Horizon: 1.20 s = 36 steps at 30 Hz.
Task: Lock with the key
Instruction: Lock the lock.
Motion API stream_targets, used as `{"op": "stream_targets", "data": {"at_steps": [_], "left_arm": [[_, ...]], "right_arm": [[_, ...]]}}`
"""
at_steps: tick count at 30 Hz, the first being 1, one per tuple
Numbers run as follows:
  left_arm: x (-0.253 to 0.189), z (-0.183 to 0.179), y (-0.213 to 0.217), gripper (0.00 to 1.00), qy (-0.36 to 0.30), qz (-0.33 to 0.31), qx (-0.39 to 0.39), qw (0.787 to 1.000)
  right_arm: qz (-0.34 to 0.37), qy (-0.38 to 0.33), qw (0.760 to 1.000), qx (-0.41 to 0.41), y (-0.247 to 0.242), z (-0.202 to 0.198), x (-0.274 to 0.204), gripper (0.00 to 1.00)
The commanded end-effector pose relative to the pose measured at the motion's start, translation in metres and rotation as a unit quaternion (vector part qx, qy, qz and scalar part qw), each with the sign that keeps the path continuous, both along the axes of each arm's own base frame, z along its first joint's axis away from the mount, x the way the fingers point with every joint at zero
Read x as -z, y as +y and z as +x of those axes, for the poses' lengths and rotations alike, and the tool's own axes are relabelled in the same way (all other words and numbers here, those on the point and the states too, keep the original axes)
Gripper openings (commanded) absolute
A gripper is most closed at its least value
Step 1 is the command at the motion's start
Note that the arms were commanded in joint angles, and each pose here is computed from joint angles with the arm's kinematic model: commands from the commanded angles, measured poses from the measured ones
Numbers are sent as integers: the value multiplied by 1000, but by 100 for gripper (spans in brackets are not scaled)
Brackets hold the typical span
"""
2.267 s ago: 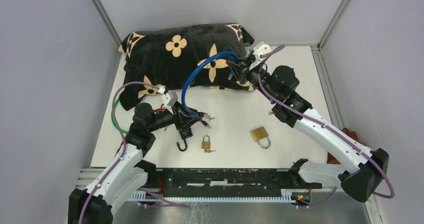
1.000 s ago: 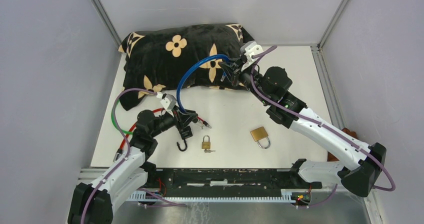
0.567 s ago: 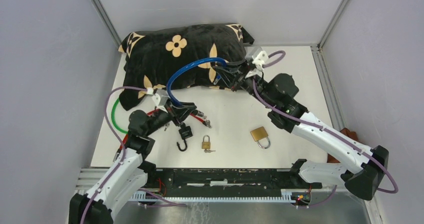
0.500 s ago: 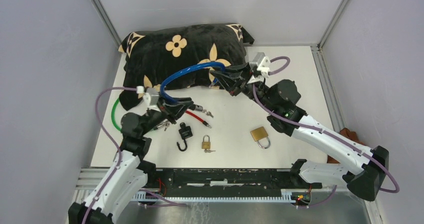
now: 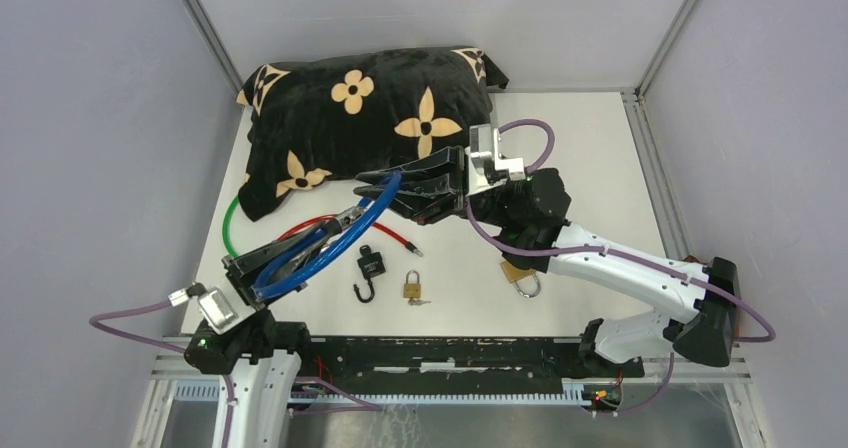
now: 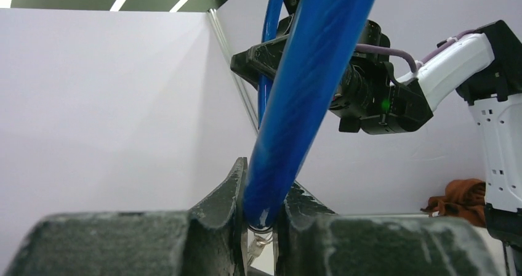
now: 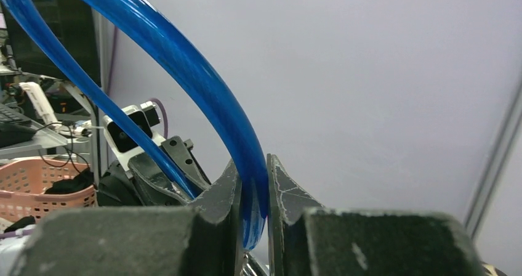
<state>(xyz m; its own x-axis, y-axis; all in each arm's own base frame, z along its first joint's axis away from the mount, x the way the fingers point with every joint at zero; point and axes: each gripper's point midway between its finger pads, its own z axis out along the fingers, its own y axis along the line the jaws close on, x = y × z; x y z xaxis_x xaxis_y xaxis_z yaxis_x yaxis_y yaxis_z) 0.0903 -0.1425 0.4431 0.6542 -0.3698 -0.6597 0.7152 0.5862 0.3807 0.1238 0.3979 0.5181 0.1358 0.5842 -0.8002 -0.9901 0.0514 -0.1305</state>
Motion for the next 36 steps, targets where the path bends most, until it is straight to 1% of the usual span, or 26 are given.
{"op": "stream_targets", "data": {"at_steps": [1, 5, 10, 11, 19, 27, 31, 36], "left_arm": [[-17, -15, 11, 2, -3, -62, 13, 998], [-20, -16, 15, 2, 16, -88, 23, 996], [-27, -24, 20, 2, 26, -126, 45, 991], [-27, -20, 23, 2, 24, -130, 32, 991], [-25, -13, 29, 2, 38, -151, 24, 988], [-30, -16, 32, 2, 33, -164, 24, 986], [-39, -20, 39, 2, 28, -192, 29, 981], [-55, -28, 50, 2, 15, -232, 33, 972]], "right_arm": [[43, -33, 998, -31, -4, -28, -36, 0], [22, -31, 999, -32, 13, -28, -31, 0], [8, -27, 999, -16, 21, -20, -23, 0], [7, -27, 1000, -14, 21, -20, -23, 0], [9, -35, 999, 3, 16, -17, -27, 0], [-6, -19, 1000, -11, 31, -15, -13, 0], [-24, -9, 999, -26, 45, -13, 3, 0], [-36, 2, 996, -79, 62, -24, 15, 0]]}}
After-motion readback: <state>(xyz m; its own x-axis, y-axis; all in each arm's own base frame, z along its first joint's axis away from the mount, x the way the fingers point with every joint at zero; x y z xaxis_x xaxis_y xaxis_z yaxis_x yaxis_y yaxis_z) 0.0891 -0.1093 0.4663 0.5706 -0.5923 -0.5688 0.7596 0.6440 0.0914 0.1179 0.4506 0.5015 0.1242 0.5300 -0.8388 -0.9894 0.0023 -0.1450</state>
